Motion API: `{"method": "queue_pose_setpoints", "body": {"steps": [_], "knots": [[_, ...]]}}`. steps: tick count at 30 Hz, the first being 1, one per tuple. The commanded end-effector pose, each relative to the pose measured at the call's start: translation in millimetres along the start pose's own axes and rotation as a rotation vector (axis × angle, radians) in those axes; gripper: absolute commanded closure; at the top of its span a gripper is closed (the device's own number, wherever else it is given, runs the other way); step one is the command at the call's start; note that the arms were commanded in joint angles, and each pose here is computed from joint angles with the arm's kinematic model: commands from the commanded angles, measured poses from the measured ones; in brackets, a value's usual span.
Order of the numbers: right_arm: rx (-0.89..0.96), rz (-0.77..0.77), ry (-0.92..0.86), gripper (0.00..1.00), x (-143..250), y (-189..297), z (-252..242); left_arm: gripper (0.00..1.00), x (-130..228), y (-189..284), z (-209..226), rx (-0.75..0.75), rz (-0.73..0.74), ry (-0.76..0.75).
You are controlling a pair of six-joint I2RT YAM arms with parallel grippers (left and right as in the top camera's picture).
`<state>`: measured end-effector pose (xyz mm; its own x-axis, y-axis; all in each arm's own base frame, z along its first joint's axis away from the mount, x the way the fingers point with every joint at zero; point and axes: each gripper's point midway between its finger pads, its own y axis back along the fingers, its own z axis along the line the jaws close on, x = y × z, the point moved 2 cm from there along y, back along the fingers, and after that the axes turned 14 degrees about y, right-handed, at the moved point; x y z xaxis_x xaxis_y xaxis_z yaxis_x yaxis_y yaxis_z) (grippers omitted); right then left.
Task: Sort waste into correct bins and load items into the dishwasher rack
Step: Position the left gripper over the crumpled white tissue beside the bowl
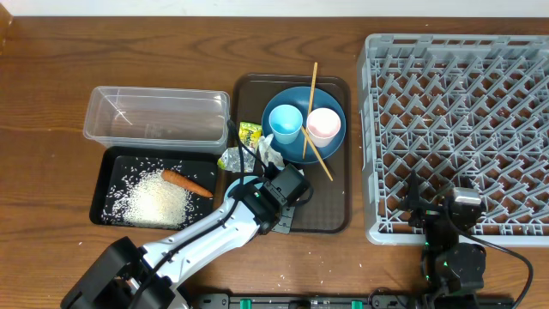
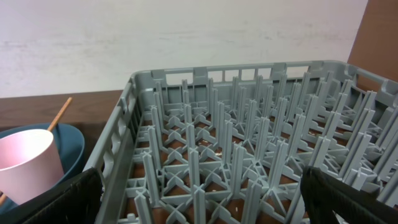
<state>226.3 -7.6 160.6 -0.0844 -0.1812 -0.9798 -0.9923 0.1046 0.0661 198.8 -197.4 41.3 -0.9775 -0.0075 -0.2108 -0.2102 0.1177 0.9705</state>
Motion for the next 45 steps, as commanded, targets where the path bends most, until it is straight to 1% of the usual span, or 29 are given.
{"method": "queue_pose_setpoints", "body": {"steps": [1,2,10,13,15,17,20,25,28,34,35,36,38,39,41,43,45], "knots": [[-0.014,0.002,-0.003,0.01,1,0,3,0.92,-4,2,-1,-0.007,-0.02,-0.003],[-0.014,0.002,-0.003,0.01,1,0,3,0.94,-4,3,-1,-0.005,-0.022,-0.003],[-0.014,0.002,-0.003,0.01,1,0,3,0.94,-8,12,-4,0.023,-0.048,0.0],[-0.014,0.002,-0.003,0.01,1,0,3,0.92,-9,14,-4,0.027,-0.052,0.001],[-0.014,0.002,-0.003,0.01,1,0,3,0.89,-9,14,-4,0.027,-0.052,0.001],[-0.014,0.002,-0.003,0.01,1,0,3,0.89,-8,14,-4,0.027,-0.051,0.001],[-0.014,0.002,-0.003,0.01,1,0,3,0.89,-2,13,-8,0.053,-0.011,0.011],[-0.014,0.002,-0.003,0.01,1,0,3,0.89,10,16,-26,0.166,0.08,0.056],[-0.014,0.002,-0.003,0.01,1,0,3,0.89,12,18,-35,0.218,0.1,0.053],[-0.014,0.002,-0.003,0.01,1,0,3,0.88,10,18,-37,0.224,0.096,0.052],[-0.014,0.002,-0.003,0.01,1,0,3,0.87,10,18,-38,0.228,0.092,0.052],[-0.014,0.002,-0.003,0.01,1,0,3,0.83,9,19,-38,0.231,0.089,0.052],[-0.014,0.002,-0.003,0.01,1,0,3,0.83,6,22,-38,0.238,0.077,0.056],[-0.014,0.002,-0.003,0.01,1,0,3,0.79,3,25,-39,0.246,0.067,0.06],[-0.014,0.002,-0.003,0.01,1,0,3,0.75,-4,34,-40,0.268,0.042,0.069],[-0.014,0.002,-0.003,0.01,1,0,3,0.67,-12,45,-39,0.293,0.007,0.075],[-0.014,0.002,-0.003,0.01,1,0,3,0.65,-21,57,-36,0.32,-0.037,0.082]]}}
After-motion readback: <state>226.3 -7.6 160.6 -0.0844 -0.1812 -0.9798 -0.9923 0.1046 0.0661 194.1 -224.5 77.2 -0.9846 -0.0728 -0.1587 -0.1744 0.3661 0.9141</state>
